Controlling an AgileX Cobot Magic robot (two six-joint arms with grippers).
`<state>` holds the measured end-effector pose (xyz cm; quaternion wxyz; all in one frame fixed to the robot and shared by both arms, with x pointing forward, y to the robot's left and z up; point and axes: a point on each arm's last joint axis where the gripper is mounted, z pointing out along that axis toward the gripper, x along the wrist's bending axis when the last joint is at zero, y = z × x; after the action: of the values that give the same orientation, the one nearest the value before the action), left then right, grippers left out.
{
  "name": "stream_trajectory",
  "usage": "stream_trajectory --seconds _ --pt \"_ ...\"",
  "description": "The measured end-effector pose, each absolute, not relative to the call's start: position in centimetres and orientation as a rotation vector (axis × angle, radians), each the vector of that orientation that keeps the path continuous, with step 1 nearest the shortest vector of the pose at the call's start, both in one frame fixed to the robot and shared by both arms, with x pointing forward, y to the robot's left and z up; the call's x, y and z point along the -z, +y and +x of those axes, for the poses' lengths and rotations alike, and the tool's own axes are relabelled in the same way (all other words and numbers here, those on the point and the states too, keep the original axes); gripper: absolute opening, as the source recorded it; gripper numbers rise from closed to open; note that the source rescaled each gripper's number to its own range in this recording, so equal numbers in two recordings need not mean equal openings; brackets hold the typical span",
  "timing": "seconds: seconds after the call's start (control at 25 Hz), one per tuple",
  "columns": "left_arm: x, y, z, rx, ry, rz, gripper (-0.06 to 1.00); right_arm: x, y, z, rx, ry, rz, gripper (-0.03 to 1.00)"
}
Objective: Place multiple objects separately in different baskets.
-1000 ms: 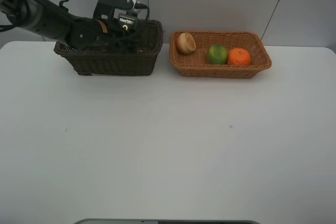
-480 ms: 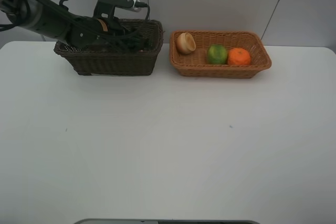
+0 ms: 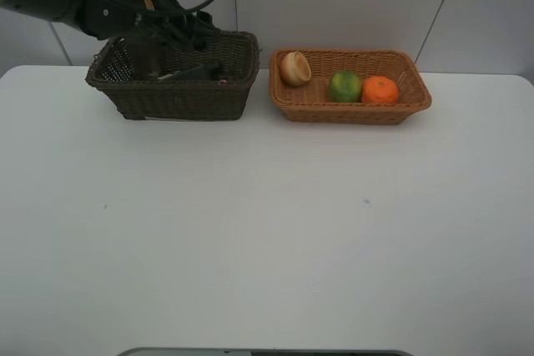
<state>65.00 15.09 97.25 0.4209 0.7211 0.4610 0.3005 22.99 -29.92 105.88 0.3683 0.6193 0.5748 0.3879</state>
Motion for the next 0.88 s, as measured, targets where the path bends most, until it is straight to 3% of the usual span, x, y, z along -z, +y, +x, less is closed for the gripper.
stream_trajectory --seconds 0.48,0.88 --pt "-101.8 19.4 60.5 -0.578 1.569 1.908 0.93 -105.9 -29.9 23.0 -0.996 1.476 1.59 0.84" --pt "-105.7 24.1 50.4 -0.53 1.713 1.888 0.93 -105.9 -29.9 23.0 -0.996 1.476 1.59 0.84"
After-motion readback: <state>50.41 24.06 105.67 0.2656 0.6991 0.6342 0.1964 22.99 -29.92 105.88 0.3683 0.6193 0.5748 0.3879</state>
